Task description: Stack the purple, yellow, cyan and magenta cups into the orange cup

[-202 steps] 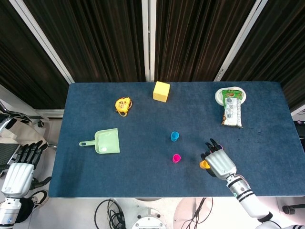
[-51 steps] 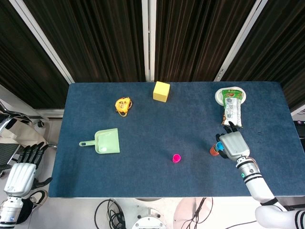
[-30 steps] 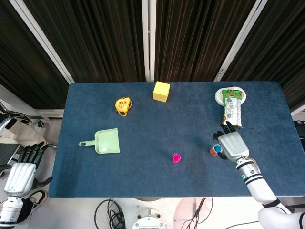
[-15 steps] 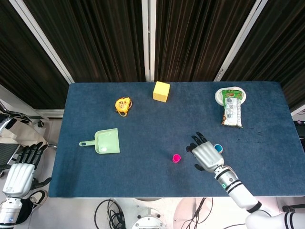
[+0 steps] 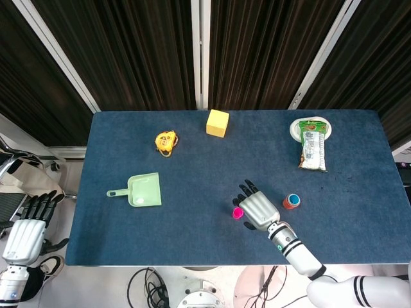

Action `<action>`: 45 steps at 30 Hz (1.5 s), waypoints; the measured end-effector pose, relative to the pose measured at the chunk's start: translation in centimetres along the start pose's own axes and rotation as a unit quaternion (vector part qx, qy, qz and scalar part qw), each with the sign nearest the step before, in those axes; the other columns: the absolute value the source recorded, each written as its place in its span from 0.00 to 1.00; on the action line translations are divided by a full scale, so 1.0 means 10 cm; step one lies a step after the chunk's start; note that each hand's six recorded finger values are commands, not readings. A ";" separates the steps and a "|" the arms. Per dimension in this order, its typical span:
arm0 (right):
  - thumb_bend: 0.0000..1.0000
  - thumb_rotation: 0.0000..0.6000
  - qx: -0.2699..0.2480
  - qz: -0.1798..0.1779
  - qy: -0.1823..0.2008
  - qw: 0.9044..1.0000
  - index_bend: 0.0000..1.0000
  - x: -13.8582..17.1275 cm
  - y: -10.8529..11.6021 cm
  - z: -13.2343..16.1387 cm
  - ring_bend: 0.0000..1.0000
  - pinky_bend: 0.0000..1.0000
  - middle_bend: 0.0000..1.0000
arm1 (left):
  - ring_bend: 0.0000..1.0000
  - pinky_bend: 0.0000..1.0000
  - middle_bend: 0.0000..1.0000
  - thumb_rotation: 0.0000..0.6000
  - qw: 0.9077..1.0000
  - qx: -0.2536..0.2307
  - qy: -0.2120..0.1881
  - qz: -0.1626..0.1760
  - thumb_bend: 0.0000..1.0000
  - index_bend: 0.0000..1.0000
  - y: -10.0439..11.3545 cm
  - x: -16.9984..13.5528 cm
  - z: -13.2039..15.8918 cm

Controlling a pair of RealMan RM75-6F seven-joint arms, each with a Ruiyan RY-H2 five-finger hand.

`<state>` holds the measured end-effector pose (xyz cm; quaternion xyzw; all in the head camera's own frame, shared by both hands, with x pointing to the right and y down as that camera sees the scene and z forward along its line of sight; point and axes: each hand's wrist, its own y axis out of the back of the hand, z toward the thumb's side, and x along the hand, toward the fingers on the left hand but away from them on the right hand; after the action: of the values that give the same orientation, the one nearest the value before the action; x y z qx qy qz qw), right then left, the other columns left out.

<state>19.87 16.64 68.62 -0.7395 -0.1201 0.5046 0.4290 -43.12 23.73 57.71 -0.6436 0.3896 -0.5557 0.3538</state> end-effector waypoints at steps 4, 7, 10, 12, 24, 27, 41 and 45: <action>0.16 1.00 -0.003 0.002 0.001 1.000 0.36 -0.06 -0.03 0.05 0.09 0.00 0.36 | 0.00 0.00 0.00 1.00 1.000 0.000 0.002 -0.002 0.01 0.00 -0.01 -0.01 -0.02; 0.18 1.00 -0.004 0.004 0.002 1.000 0.37 -0.10 -0.05 0.08 0.09 0.00 0.37 | 0.00 0.00 0.00 1.00 1.000 -0.001 0.004 -0.002 0.01 0.00 -0.02 -0.01 -0.03; 0.21 1.00 -0.002 0.005 0.001 1.000 0.38 -0.12 -0.07 0.10 0.10 0.00 0.39 | 0.00 0.00 0.00 1.00 1.000 -0.001 0.007 -0.003 0.01 0.00 -0.02 -0.02 -0.05; 0.22 1.00 0.000 0.004 -0.001 1.000 0.40 -0.14 -0.08 0.10 0.11 0.00 0.41 | 0.00 0.00 0.00 1.00 1.000 -0.002 0.009 -0.005 0.01 0.00 -0.03 -0.02 -0.06; 0.26 1.00 0.004 -0.002 -0.007 1.000 0.50 -0.17 -0.09 0.13 0.17 0.00 0.49 | 0.00 0.00 0.00 1.00 1.000 -0.004 0.011 -0.003 0.01 0.00 -0.03 -0.03 -0.08; 0.27 1.00 0.005 -0.005 -0.009 1.000 0.53 -0.18 -0.09 0.13 0.18 0.00 0.51 | 0.00 0.00 0.00 1.00 1.000 -0.003 0.013 -0.004 0.01 0.00 -0.03 -0.03 -0.09; 0.28 1.00 0.000 -0.038 -0.034 0.999 0.57 -0.04 0.14 -0.11 0.20 0.00 0.55 | 0.00 0.00 0.00 1.00 1.000 -0.004 0.012 -0.003 0.01 0.00 -0.02 -0.03 -0.09; 0.27 1.00 0.000 -0.057 -0.060 0.997 0.58 0.12 0.32 -0.37 0.20 0.00 0.55 | 0.00 0.00 0.00 1.00 1.000 -0.003 0.008 -0.005 0.01 0.00 -0.04 -0.01 -0.08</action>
<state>22.75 13.55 65.95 -0.6998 -0.1879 0.5231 0.4487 -43.84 23.97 58.08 -0.6419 0.3913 -0.5614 0.3459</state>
